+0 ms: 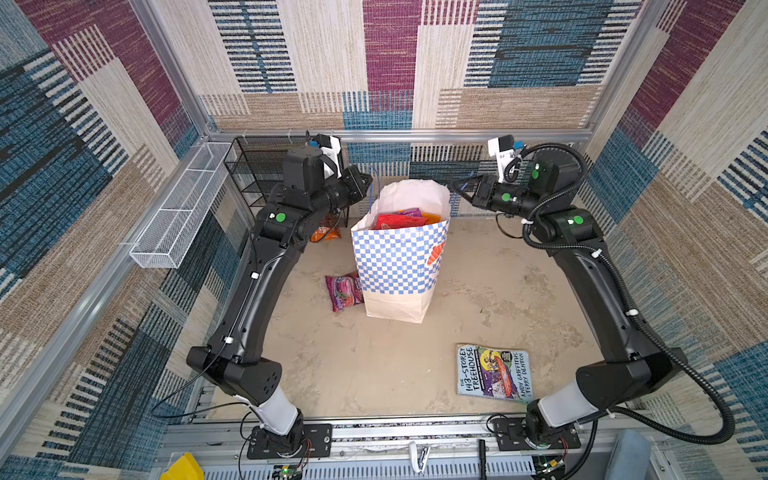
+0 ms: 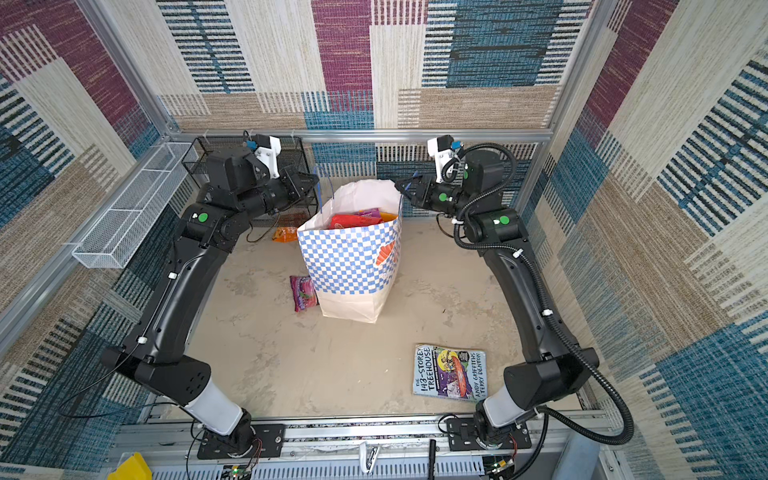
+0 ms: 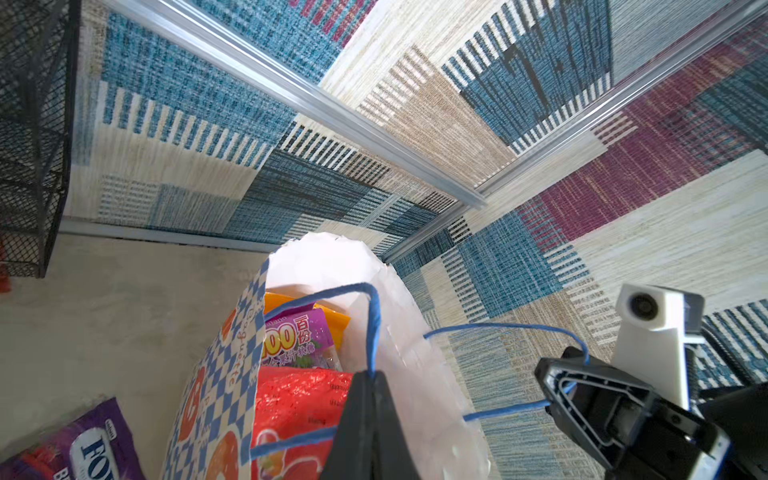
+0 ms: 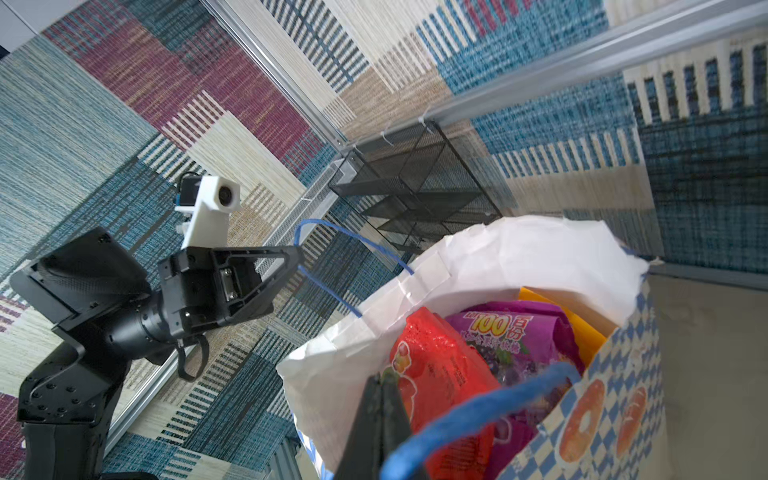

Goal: Place the snacks into the paper bag

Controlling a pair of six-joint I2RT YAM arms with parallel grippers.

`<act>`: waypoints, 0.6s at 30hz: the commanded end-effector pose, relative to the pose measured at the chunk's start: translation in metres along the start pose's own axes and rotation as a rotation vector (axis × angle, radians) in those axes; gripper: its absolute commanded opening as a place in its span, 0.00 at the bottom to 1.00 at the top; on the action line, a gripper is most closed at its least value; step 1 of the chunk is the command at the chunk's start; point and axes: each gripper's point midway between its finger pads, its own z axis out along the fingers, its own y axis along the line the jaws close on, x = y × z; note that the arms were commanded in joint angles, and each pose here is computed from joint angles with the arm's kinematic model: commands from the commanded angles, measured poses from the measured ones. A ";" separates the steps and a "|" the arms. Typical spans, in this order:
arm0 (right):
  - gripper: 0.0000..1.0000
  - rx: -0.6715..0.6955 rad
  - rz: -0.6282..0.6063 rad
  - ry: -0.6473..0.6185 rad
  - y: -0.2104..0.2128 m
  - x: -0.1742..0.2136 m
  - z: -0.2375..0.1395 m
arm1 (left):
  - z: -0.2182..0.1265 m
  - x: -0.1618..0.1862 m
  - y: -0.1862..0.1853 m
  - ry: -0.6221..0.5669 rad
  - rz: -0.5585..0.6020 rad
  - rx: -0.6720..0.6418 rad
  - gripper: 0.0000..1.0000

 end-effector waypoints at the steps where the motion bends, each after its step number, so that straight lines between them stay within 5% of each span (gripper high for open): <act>1: 0.00 -0.067 -0.042 -0.032 0.010 -0.019 0.003 | 0.004 -0.020 -0.022 -0.076 0.001 0.079 0.00; 12: 0.00 0.125 -0.004 -0.030 -0.068 0.048 -0.026 | 0.009 0.070 -0.010 0.064 0.035 0.180 0.00; 18: 0.00 0.107 -0.035 -0.054 -0.058 0.058 -0.043 | -0.024 0.074 -0.012 0.032 0.097 0.162 0.29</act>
